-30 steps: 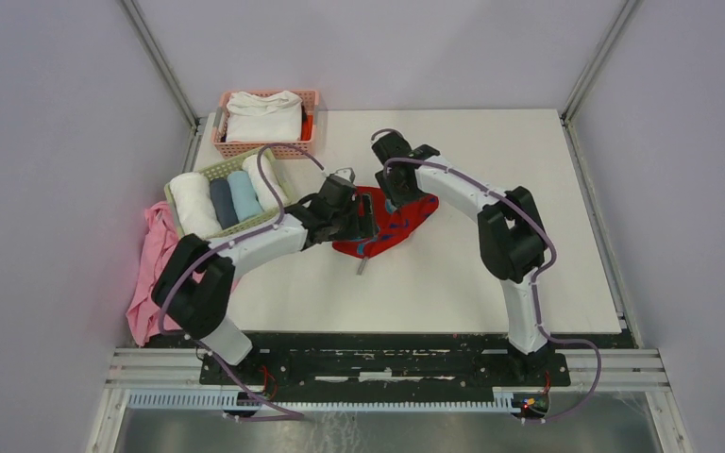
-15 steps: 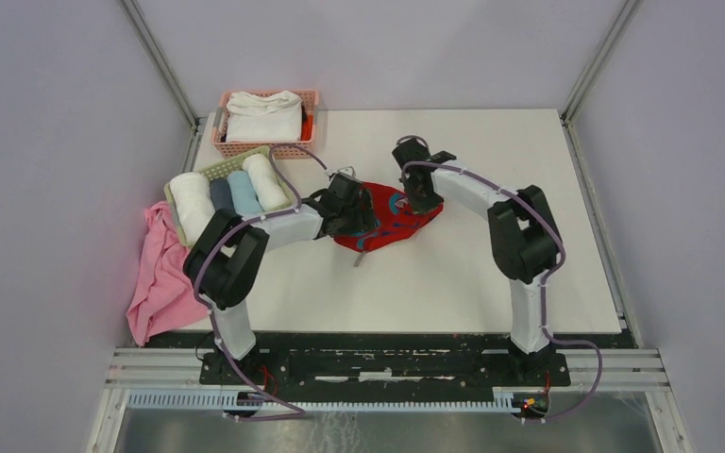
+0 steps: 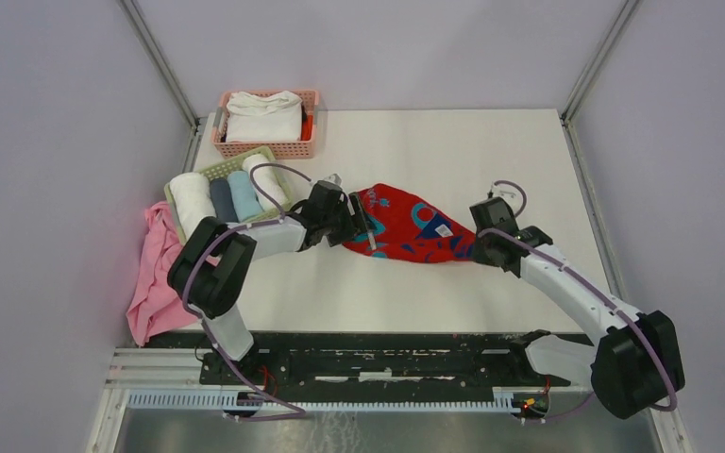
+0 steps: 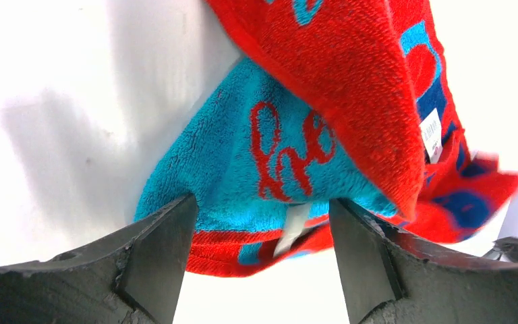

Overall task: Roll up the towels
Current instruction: Flatten out the towel at the center of the board.

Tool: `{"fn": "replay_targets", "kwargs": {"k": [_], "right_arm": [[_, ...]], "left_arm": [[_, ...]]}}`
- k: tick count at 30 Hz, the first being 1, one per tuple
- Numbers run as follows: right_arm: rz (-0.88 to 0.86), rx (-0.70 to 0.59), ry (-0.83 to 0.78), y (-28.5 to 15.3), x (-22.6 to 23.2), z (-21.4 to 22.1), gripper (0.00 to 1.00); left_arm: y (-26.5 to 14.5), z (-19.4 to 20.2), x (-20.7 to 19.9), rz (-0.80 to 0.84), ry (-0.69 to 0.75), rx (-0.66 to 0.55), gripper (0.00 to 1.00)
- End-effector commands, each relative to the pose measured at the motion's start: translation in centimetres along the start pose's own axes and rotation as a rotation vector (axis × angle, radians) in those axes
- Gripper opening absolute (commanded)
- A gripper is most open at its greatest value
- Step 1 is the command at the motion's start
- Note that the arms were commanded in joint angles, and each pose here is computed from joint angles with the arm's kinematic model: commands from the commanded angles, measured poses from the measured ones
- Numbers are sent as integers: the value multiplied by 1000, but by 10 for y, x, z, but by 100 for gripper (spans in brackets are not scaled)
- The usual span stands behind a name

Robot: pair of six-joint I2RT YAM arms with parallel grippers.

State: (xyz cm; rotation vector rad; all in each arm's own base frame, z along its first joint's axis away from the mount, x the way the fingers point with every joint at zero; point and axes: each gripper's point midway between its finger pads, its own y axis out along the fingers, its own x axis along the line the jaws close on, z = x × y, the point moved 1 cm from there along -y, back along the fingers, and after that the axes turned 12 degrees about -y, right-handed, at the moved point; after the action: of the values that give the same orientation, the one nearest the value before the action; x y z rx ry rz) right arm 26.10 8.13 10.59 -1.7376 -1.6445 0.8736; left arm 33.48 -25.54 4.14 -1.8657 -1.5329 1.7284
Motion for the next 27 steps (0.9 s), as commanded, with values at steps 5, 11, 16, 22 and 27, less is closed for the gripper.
{"fn": "replay_targets", "kwargs": {"k": [5, 11, 16, 22, 27], "right_arm": [[217, 115, 106, -15, -45, 45, 37], [106, 57, 49, -21, -28, 16, 46], [9, 25, 0, -10, -6, -5, 50], [-42, 88, -38, 9, 13, -11, 52], [-65, 109, -60, 22, 21, -8, 52]], "left_arm": [[-24, 18, 53, -185, -94, 30, 82], [-53, -4, 37, -228, 23, -71, 85], [-65, -11, -7, -250, 213, -138, 81], [-55, 4, -28, -309, 338, -137, 60], [-34, 26, -27, -325, 361, -76, 52]]}}
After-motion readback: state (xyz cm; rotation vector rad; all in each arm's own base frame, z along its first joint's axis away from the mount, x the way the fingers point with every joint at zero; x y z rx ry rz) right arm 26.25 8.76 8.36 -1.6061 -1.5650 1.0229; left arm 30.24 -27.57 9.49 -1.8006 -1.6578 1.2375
